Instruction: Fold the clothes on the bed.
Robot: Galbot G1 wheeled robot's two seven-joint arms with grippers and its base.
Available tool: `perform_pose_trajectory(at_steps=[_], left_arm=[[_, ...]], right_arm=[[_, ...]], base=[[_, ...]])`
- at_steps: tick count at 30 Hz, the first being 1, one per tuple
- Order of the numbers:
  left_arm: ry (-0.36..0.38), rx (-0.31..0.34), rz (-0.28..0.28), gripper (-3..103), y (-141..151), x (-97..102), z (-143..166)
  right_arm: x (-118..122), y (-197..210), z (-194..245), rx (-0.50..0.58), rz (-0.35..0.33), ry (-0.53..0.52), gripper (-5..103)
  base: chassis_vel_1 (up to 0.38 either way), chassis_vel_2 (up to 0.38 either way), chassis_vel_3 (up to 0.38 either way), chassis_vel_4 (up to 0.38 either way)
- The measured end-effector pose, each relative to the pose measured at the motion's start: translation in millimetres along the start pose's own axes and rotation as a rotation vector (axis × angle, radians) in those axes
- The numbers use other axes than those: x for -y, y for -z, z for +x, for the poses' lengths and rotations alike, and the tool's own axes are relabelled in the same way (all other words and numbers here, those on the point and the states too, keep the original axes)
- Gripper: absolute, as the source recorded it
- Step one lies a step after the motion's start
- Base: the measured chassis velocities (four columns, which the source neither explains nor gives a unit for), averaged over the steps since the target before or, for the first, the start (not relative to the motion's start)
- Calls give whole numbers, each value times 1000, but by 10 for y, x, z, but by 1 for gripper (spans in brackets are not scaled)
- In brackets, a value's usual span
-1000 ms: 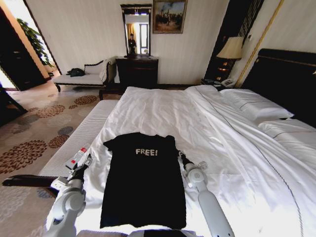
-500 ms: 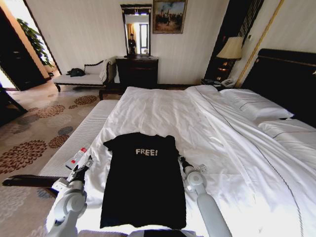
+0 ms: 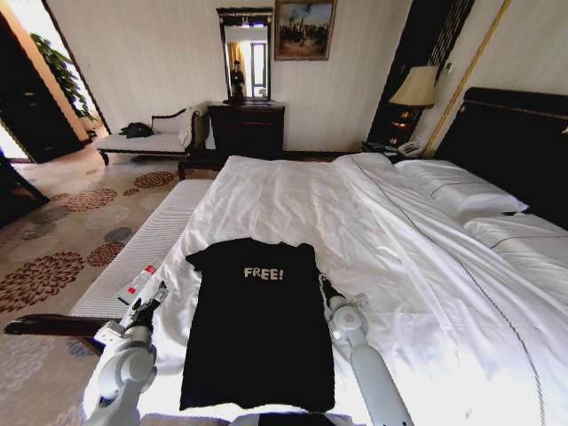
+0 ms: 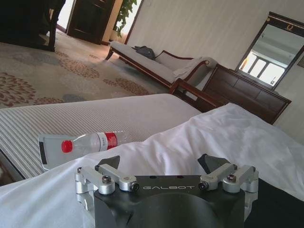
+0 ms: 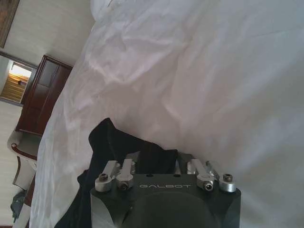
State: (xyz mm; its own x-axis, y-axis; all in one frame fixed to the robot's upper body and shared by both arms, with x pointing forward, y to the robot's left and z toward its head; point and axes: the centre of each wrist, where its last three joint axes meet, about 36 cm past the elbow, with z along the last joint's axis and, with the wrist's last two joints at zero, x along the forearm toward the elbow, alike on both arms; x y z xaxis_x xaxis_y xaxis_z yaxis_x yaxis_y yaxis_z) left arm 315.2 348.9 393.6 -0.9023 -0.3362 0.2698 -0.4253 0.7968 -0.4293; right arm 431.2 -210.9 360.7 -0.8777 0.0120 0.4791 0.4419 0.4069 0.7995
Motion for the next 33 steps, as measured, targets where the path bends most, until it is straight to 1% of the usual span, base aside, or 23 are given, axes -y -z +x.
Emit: perform_pose_trajectory(at_steps=[1,3,5,9,10,12,21,26,29,30,33], left_arm=[[0,0,0,100,0,0,0],[2,2,1,100,5,2,-4],[2,2,1,100,5,3,-4],[5,2,1,100,3,1,-8],[5,2,1,100,3,1,-8],[6,2,1,100,0,0,-10],[7,1,-2,100,-9,5,-12],[8,4,-4,100,6,-1,-22],[9,4,-4,100,5,-4,-31],[9,3,-3,100,0,-1,-37],[7,1,0,100,-10,12,-42]], right_arm=[[0,0,0,0,0,0,44],[-10,1,-4,2,-3,4,33],[-9,-1,-6,3,-4,4,33],[-5,0,-8,7,-7,5,12],[-5,0,-8,7,-7,5,12],[-2,9,-9,14,-8,5,2],[-18,73,-73,42,2,-2,0],[-132,211,-65,88,20,24,0],[-219,342,-75,114,44,47,0],[-260,431,-105,129,62,56,0],[-269,537,-175,142,88,53,0]], base=[[0,0,0,0],[0,0,0,0],[0,0,0,0],[0,0,0,0],[0,0,0,0],[0,0,0,0],[0,0,0,0],[0,0,0,0],[0,0,0,0],[0,0,0,0],[0,0,0,0]])
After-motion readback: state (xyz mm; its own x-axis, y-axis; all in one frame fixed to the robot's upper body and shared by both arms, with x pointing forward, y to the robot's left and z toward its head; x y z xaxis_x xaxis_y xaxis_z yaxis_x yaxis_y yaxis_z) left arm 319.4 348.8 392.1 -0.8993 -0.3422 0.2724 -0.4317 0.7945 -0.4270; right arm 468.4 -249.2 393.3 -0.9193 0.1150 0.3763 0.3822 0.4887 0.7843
